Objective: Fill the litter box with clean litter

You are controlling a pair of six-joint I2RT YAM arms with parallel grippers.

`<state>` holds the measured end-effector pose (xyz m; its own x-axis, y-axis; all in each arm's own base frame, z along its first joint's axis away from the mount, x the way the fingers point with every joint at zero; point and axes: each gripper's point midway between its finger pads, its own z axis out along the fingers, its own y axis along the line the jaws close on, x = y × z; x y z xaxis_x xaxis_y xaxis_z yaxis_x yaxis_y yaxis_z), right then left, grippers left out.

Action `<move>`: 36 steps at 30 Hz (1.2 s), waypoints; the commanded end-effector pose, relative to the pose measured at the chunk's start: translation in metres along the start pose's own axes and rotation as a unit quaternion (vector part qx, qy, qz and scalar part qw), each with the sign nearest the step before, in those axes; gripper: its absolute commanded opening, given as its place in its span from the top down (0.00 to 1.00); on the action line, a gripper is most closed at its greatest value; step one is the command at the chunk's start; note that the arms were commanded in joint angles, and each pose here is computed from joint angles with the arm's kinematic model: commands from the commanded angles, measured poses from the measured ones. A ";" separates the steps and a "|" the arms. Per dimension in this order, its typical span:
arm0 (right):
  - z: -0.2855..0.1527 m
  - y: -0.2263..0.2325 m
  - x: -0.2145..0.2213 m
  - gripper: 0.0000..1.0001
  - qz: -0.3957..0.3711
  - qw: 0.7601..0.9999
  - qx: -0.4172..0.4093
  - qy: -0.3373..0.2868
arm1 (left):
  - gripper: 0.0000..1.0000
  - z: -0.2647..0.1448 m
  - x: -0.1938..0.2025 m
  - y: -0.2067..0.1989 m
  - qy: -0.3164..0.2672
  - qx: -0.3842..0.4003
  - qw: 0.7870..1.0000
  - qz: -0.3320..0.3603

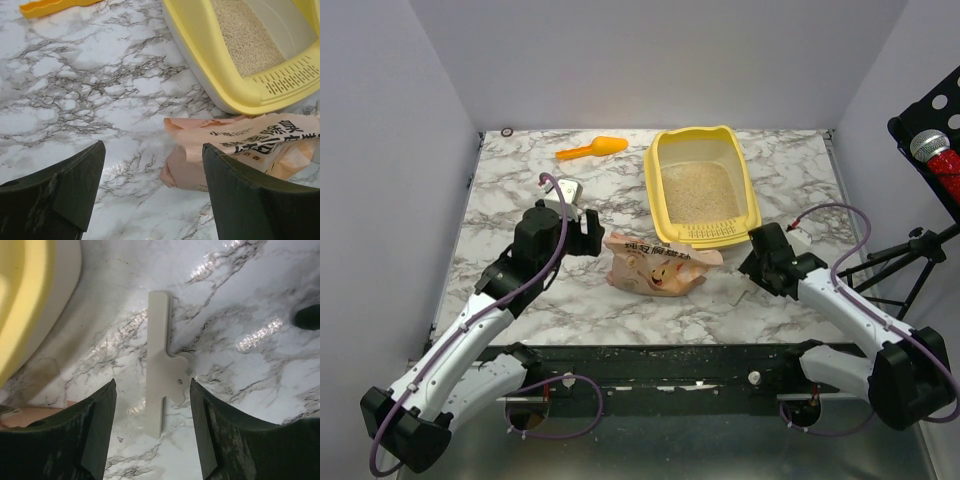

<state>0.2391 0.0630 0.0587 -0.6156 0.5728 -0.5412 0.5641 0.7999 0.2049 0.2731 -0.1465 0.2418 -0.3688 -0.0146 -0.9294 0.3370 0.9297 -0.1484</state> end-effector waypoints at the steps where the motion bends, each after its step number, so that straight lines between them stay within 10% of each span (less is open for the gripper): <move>1: -0.012 0.016 -0.026 0.31 -0.007 0.999 -0.023 -0.035 | 0.12 0.005 -0.014 0.005 -0.015 -0.026 0.999 -0.039; 9: -0.051 0.046 -0.069 0.30 -0.058 0.991 -0.085 -0.086 | 0.05 0.020 -0.008 0.009 0.021 -0.050 0.986 -0.157; 17: -0.074 0.073 -0.079 0.30 -0.108 0.975 -0.167 -0.102 | 0.01 0.044 0.010 0.004 0.074 0.059 0.930 -0.355; 36: -0.070 0.076 -0.060 0.32 -0.124 0.968 -0.203 -0.080 | 0.01 0.087 0.040 -0.034 0.181 0.195 0.855 -0.445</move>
<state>0.2821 0.0988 0.1634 -0.5928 0.3472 -0.7267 0.1533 0.9345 0.3214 0.3226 -0.2015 0.1692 -0.8263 -0.5010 -0.2574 -0.0206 0.4834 -0.8751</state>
